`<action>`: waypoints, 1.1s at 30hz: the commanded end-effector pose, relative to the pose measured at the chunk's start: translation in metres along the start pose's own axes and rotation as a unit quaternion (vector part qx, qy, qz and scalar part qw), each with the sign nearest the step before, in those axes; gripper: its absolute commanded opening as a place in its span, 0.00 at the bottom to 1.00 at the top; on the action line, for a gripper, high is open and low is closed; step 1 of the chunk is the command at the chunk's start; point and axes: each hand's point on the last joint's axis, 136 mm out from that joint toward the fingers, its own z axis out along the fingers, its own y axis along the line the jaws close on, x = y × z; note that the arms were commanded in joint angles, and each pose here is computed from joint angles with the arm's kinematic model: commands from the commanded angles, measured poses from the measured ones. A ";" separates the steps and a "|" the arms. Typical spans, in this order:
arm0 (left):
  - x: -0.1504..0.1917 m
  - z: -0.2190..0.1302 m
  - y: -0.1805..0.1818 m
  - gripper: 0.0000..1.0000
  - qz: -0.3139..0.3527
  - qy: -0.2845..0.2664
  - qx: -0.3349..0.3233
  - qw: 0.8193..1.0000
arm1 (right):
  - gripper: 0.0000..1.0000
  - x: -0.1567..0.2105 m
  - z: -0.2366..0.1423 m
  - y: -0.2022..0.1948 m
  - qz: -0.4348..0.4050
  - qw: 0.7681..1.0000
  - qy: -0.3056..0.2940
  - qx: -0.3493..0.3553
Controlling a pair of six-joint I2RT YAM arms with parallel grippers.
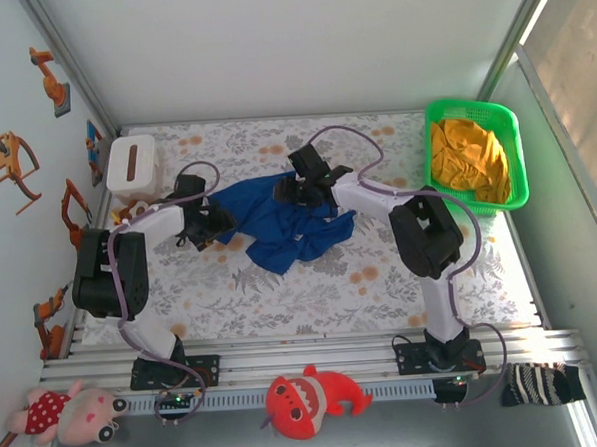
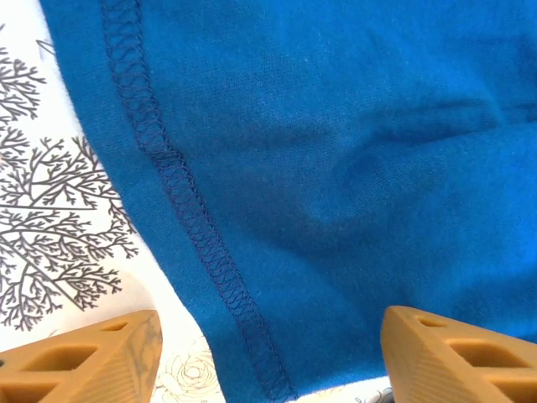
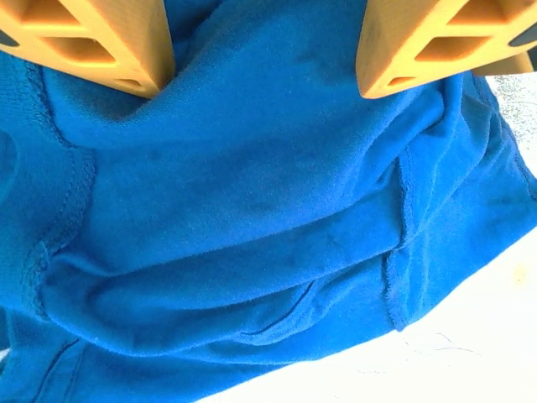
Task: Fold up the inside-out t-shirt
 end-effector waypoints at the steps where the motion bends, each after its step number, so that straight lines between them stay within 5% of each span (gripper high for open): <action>1: -0.002 0.008 0.003 0.62 -0.014 -0.006 -0.008 1.000 | 0.54 -0.010 0.007 0.008 0.021 1.000 -0.009 -0.021; 5: -0.009 0.017 -0.002 0.35 -0.014 -0.006 -0.008 1.000 | 0.39 -0.011 0.014 0.006 0.042 0.999 -0.006 -0.033; 8: -0.020 0.016 -0.011 0.00 -0.002 -0.008 -0.004 1.000 | 0.06 -0.019 0.014 0.007 0.067 0.996 -0.009 -0.063; 11: -0.051 -0.018 -0.028 0.00 0.013 -0.055 0.013 0.998 | 0.00 -0.047 -0.011 0.015 0.074 0.991 -0.034 -0.102; 14: -0.093 -0.091 -0.049 0.00 0.014 -0.135 0.056 0.989 | 0.00 -0.090 -0.067 0.025 0.062 0.985 -0.085 -0.133; 18: -0.140 -0.209 -0.076 0.00 -0.004 -0.237 0.144 0.961 | 0.00 -0.146 -0.163 0.034 0.040 0.974 -0.164 -0.154; 23: -0.157 -0.320 -0.096 0.00 -0.011 -0.320 0.233 0.918 | 0.00 -0.179 -0.279 0.048 0.004 0.952 -0.255 -0.168; 33: -0.149 -0.381 -0.109 0.00 -0.019 -0.354 0.313 0.881 | 0.00 -0.175 -0.390 0.056 -0.046 0.920 -0.354 -0.160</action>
